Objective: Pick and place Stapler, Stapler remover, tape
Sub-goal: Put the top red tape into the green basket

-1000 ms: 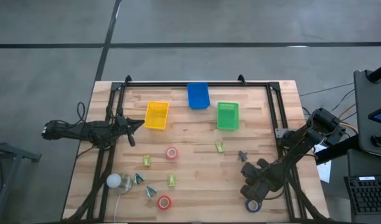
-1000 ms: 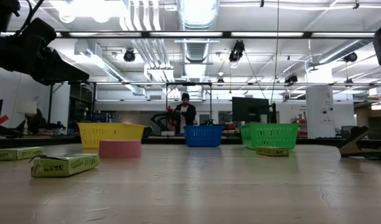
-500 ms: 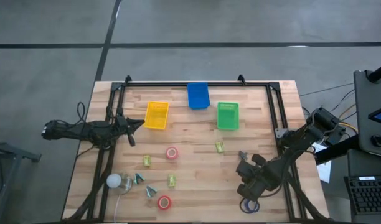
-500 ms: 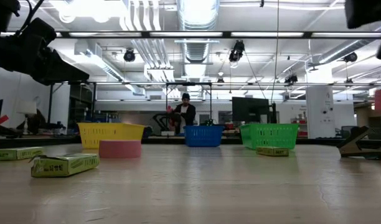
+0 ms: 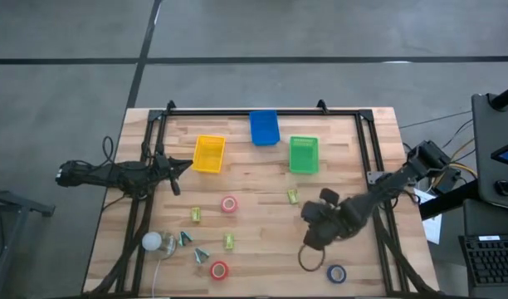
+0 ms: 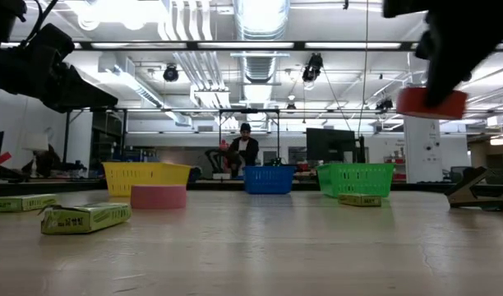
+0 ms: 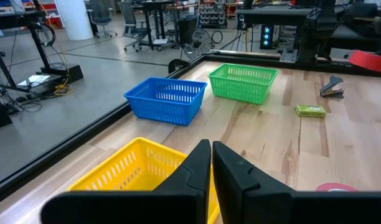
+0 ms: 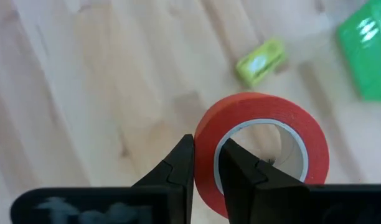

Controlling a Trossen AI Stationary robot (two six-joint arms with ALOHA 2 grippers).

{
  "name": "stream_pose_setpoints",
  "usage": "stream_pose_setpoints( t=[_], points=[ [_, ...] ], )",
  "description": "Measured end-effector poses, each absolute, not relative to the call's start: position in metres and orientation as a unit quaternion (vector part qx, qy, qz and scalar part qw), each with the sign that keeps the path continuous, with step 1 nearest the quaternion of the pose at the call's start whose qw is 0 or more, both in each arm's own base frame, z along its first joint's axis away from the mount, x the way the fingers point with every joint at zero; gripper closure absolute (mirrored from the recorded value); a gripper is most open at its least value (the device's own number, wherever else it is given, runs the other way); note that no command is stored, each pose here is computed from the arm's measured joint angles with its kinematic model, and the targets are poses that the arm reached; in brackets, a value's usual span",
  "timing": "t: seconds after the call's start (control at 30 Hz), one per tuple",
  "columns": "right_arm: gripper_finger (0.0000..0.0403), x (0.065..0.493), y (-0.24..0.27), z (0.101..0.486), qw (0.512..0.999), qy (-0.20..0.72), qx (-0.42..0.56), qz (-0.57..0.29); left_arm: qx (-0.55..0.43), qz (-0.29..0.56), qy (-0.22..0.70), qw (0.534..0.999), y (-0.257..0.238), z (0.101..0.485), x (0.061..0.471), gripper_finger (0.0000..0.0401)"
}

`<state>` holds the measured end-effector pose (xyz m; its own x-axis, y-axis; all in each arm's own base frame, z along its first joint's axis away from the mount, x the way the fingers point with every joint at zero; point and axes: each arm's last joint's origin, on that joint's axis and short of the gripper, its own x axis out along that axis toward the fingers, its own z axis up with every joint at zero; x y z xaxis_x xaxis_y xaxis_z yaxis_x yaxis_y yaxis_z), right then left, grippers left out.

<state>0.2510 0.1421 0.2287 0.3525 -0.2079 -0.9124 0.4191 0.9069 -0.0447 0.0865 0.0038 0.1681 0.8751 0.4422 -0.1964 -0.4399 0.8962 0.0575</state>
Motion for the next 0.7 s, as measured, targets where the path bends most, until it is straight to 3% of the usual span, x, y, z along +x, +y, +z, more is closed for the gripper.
stream_pose_setpoints(
  t=[0.5,0.7],
  points=[
    [0.0349,0.287,0.046,0.236,0.8,0.559,0.036,-0.217,0.006,0.228,0.103,0.968,0.004,0.168,0.086,0.038],
    [0.0349,0.291,0.001,0.237,0.787,0.57,0.055,-0.227,0.006,0.228,0.103,0.968,0.004,0.168,0.086,0.038]
  ],
)
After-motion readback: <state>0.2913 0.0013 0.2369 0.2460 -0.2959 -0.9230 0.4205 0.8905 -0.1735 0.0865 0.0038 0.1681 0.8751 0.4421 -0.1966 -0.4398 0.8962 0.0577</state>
